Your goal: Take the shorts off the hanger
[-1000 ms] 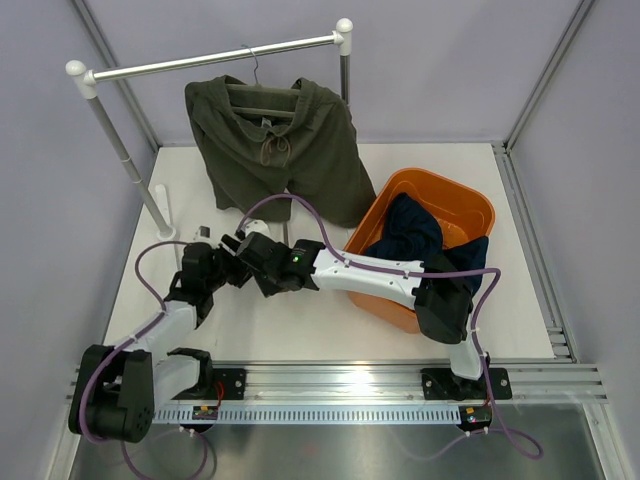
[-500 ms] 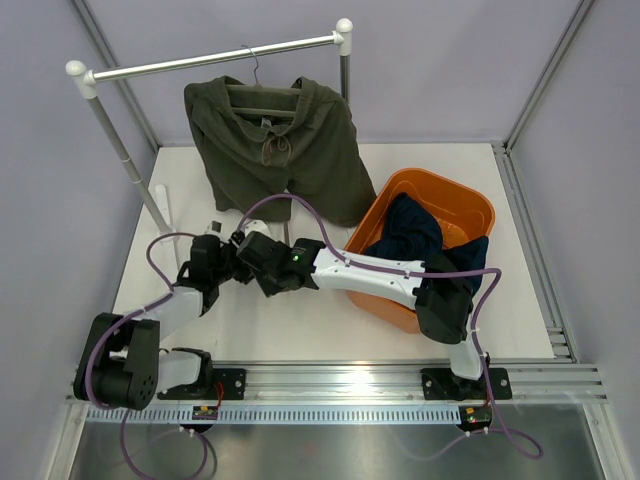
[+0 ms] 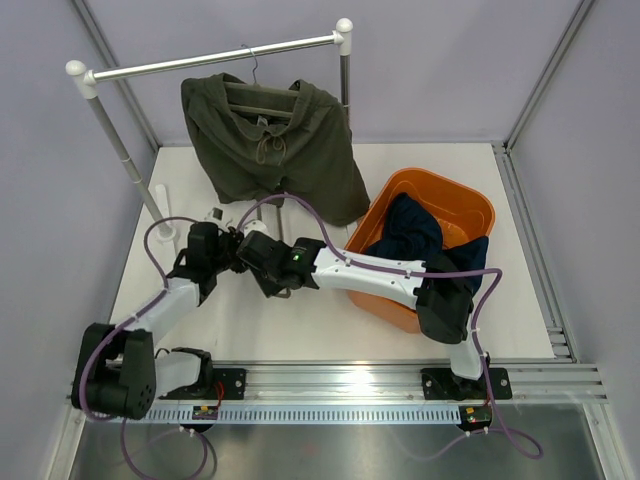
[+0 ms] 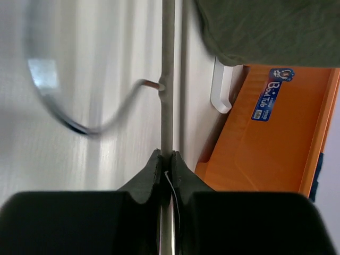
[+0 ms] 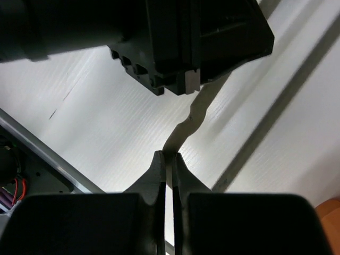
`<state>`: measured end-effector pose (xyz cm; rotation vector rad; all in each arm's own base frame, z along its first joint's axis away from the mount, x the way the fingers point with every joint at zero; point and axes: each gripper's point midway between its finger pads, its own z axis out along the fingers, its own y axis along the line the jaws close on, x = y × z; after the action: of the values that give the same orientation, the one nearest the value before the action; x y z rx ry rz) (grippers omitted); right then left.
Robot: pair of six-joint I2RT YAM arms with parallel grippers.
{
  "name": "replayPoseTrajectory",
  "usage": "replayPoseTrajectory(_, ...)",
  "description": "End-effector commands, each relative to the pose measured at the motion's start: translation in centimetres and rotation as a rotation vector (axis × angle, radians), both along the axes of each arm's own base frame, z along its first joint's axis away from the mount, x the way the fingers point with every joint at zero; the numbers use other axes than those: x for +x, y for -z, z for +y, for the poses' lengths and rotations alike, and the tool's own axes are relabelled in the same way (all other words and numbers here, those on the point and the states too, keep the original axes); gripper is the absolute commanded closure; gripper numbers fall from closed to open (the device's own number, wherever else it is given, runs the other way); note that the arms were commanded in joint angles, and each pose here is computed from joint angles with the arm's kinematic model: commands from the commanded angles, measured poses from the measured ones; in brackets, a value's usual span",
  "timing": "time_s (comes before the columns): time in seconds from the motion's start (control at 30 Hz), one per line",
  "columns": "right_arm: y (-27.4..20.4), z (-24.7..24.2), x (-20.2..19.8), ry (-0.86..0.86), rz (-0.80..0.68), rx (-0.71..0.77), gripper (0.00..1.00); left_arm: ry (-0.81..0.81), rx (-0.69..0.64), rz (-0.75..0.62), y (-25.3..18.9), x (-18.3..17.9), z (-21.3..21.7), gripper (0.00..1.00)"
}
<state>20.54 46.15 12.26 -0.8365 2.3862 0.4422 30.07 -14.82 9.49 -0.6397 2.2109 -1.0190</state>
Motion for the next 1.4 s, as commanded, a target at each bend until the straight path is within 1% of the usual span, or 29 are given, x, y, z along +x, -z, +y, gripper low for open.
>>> replayPoseTrajectory(0.0, -4.1, -0.5, 0.7, 0.017, -0.054, 0.058, 0.96, -0.028, 0.172, -0.173, -5.8, 1.5, 2.1, 1.0)
replayPoseTrajectory(0.03, -4.7, -0.6, 0.5, 0.021, -0.062, 0.069, 0.94, -0.022, 0.226, -0.151, -5.5, 0.8, 2.8, 1.0)
replayPoseTrajectory(0.07, -5.2, -1.0, 0.5, 0.028, -0.068, 0.067, 0.85, -0.03, 0.252, -0.181, -7.1, 1.0, 3.2, 1.0)
replayPoseTrajectory(0.1, -6.5, -1.4, 0.6, 0.036, -0.083, 0.086, 0.8, -0.049, 0.285, -0.193, -7.8, 1.1, 3.8, 1.0)
replayPoseTrajectory(0.13, -7.3, -1.6, 0.4, 0.036, -0.092, 0.094, 0.77, -0.033, 0.326, -0.192, -8.1, 0.4, 4.3, 1.0)
replayPoseTrajectory(0.17, -7.8, -2.1, 0.3, 0.041, -0.096, 0.092, 0.7, -0.032, 0.352, -0.199, -8.6, 0.1, 4.6, 1.0)
replayPoseTrajectory(0.2, -9.3, -2.6, 0.3, 0.049, -0.114, 0.115, 0.65, -0.042, 0.375, -0.226, -10.1, 0.3, 5.0, 1.0)
replayPoseTrajectory(0.23, -10.0, -2.9, 0.1, 0.049, -0.12, 0.124, 0.61, -0.025, 0.418, -0.214, -10.0, -0.4, 5.5, 1.0)
replayPoseTrajectory(0.3, -11.8, -3.8, 0.0, 0.059, -0.143, 0.154, 0.54, -0.02, 0.466, -0.246, -11.5, -0.7, 6.1, 1.0)
replayPoseTrajectory(0.4, -13.3, -4.8, 0.1, 0.076, -0.175, 0.172, 0.47, -0.001, 0.528, -0.256, -12.6, -2.1, 7.0, 1.0)
replayPoseTrajectory(0.43, -13.6, -5.1, 0.1, 0.076, -0.182, 0.169, 0.46, 0.022, 0.542, -0.232, -12.2, -2.8, 7.0, 1.0)
replayPoseTrajectory(0.53, -14.2, -5.4, 0.3, 0.079, -0.2, 0.168, 0.44, 0.073, 0.566, -0.22, -12.0, -4.3, 7.1, 1.0)
replayPoseTrajectory(0.67, -14.3, -5.3, 0.6, 0.078, -0.214, 0.168, 0.43, 0.123, 0.591, -0.199, -11.6, -6.7, 7.4, 1.0)
replayPoseTrajectory(0.8, -14.5, -4.6, 1.5, 0.078, -0.238, 0.175, 0.41, 0.202, 0.524, -0.254, -12.9, -9.3, 5.9, 1.0)
replayPoseTrajectory(0.87, -15.5, -4.2, 2.3, 0.079, -0.25, 0.192, 0.41, 0.219, 0.518, -0.243, -13.1, -10.4, 5.9, 1.0)
replayPoseTrajectory(0.93, -15.5, -3.7, 3.1, 0.081, -0.256, 0.186, 0.41, 0.263, 0.496, -0.243, -13.1, -11.7, 5.4, 1.0)
replayPoseTrajectory(0.97, -16.3, -3.4, 3.7, 0.086, -0.265, 0.209, 0.41, 0.279, 0.488, -0.246, -13.2, -12.2, 5.2, 1.0)
replayPoseTrajectory(1.03, -16.4, -2.8, 4.5, 0.082, -0.261, 0.224, 0.41, 0.336, 0.445, -0.243, -13.0, -13.6, 4.3, 1.0)
replayPoseTrajectory(1.07, -17.4, -2.7, 5.3, 0.094, -0.272, 0.244, 0.41, 0.358, 0.429, -0.244, -13.0, -14.2, 4.0, 1.0)
replayPoseTrajectory(1.1, -16.8, -2.3, 5.7, 0.087, -0.27, 0.229, 0.41, 0.385, 0.414, -0.237, -12.9, -14.9, 3.7, 1.0)
replayPoseTrajectory(1.17, -17.7, -1.8, 6.6, 0.09, -0.29, 0.243, 0.4, 0.403, 0.407, -0.245, -13.0, -15.8, 3.6, 1.0)
replayPoseTrajectory(1.23, -17.2, -1.3, 7.5, 0.087, -0.298, 0.228, 0.39, 0.435, 0.398, -0.229, -12.7, -16.8, 3.5, 1.0)
replayPoseTrajectory(1.27, -17.8, -1.1, 7.9, 0.085, -0.305, 0.242, 0.39, 0.438, 0.397, -0.232, -12.7, -17.2, 3.5, 1.0)
replayPoseTrajectory(1.3, -16.7, -0.9, 8.7, 0.084, -0.282, 0.225, 0.39, 0.443, 0.4, -0.221, -12.6, -17.7, 3.6, 1.0)
replayPoseTrajectory(1.37, -16.4, -0.6, 9.3, 0.072, -0.259, 0.23, 0.39, 0.449, 0.401, -0.215, -12.2, -18.0, 3.6, 1.0)
